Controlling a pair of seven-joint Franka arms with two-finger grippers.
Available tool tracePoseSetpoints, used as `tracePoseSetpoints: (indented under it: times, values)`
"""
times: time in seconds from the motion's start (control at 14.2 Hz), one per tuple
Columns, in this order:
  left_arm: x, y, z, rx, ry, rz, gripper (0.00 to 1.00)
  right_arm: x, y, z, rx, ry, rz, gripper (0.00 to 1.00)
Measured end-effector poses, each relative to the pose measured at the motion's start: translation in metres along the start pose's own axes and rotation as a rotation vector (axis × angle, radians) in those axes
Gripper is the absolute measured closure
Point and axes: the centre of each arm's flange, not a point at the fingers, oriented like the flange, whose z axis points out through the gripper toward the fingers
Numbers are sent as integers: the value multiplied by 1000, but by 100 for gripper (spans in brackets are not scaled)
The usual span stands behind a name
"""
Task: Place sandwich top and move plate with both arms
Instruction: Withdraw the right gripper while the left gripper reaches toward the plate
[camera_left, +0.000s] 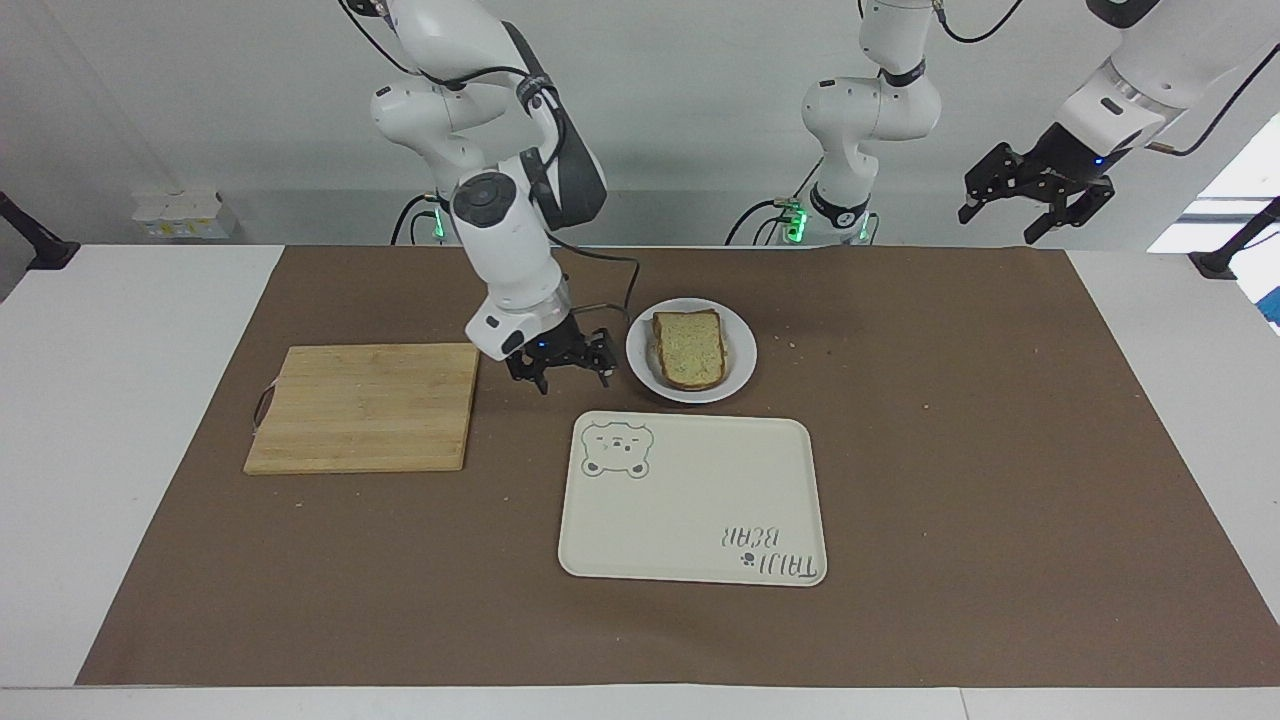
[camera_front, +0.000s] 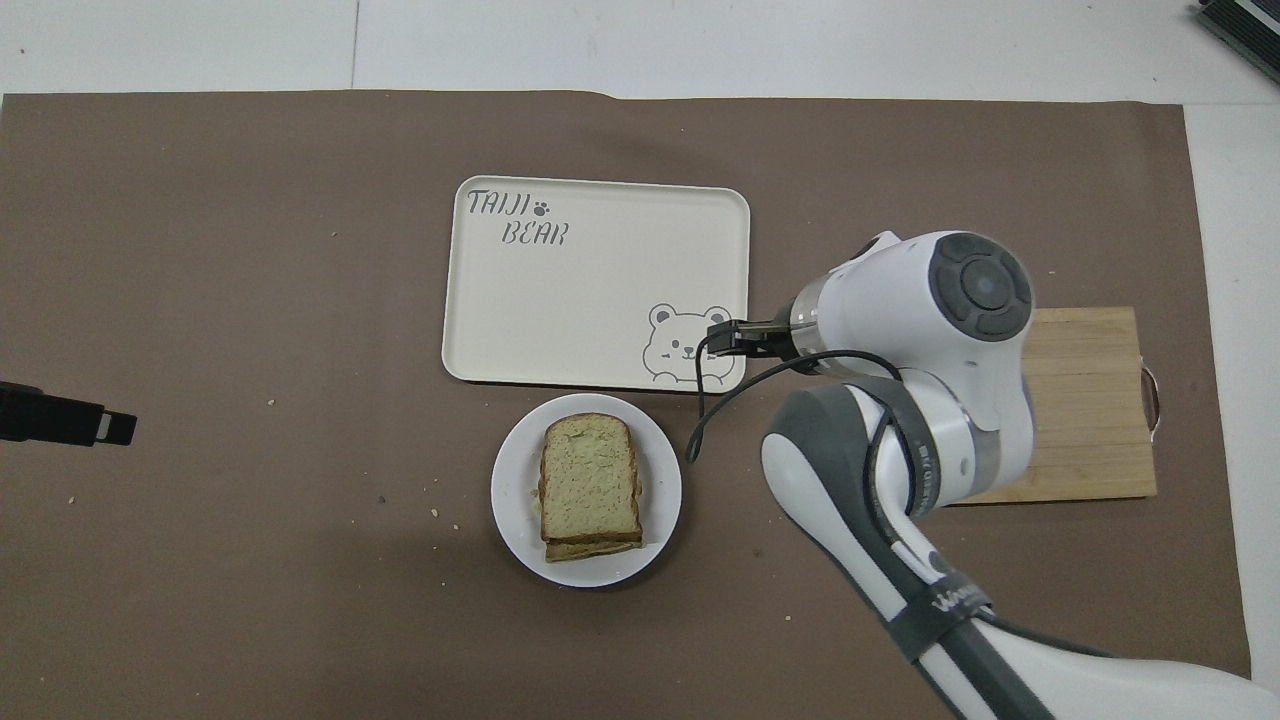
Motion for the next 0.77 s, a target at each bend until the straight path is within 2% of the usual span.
tracePoseSetpoints:
  times: [0.21,0.42,0.77]
  values:
    - [-11,4,50,-150,7,-25,0,17,45,-31,-39,2,-39,0]
    - [-18,10,120,-277,49,-81,0,24,61,-65,-159,15,-100,0]
    - [-30,39,217,-483,108,-139,0,8,83,-144,-180,21,-67,0]
